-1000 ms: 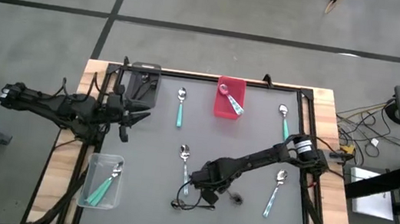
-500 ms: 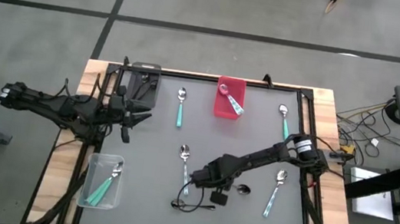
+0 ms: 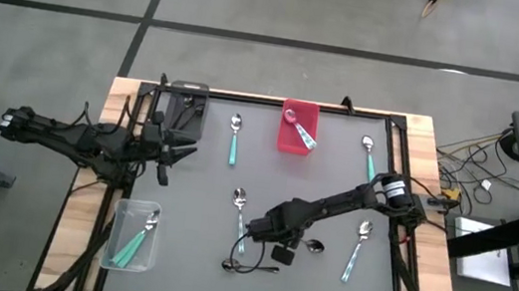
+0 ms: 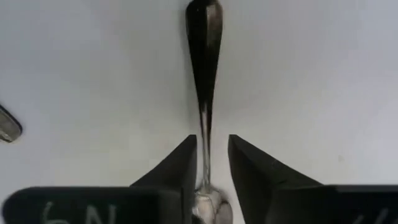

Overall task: Sort silverware by color (type)
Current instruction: Put the black spoon into the black bin

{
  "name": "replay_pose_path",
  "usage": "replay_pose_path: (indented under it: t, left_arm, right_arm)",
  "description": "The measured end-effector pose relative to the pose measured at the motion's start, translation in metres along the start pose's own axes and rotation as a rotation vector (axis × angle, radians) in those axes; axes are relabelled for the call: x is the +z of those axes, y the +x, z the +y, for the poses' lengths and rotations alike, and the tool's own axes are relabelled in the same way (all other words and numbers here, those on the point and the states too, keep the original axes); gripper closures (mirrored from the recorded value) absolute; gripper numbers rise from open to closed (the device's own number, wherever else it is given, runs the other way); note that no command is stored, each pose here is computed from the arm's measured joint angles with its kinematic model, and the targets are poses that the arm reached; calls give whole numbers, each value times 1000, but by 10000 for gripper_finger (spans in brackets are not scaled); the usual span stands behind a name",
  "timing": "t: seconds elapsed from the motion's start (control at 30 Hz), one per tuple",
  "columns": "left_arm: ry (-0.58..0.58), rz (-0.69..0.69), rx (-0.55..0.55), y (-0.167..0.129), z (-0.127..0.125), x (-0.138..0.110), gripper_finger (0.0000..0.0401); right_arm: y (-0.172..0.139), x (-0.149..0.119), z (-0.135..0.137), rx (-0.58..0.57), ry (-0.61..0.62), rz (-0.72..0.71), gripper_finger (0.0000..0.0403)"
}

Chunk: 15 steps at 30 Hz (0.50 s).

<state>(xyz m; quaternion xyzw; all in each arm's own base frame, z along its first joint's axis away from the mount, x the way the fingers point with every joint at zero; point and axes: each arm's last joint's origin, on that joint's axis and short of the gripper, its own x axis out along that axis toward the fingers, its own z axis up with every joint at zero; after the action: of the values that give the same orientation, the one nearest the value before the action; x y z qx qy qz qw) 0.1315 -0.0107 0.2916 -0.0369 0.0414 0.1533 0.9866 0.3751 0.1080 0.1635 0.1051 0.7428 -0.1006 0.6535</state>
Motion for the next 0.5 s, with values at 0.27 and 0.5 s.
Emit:
replay_pose_path:
  t: [0.27,0.5]
  left_arm:
    - [0,0,0,0,0,0,326]
    - [-3,0,0,0,0,0,326]
  right_arm:
    - [-20,-14,-3,-81,18,125,284]
    - [-35,-42,6,-27,54,198,321]
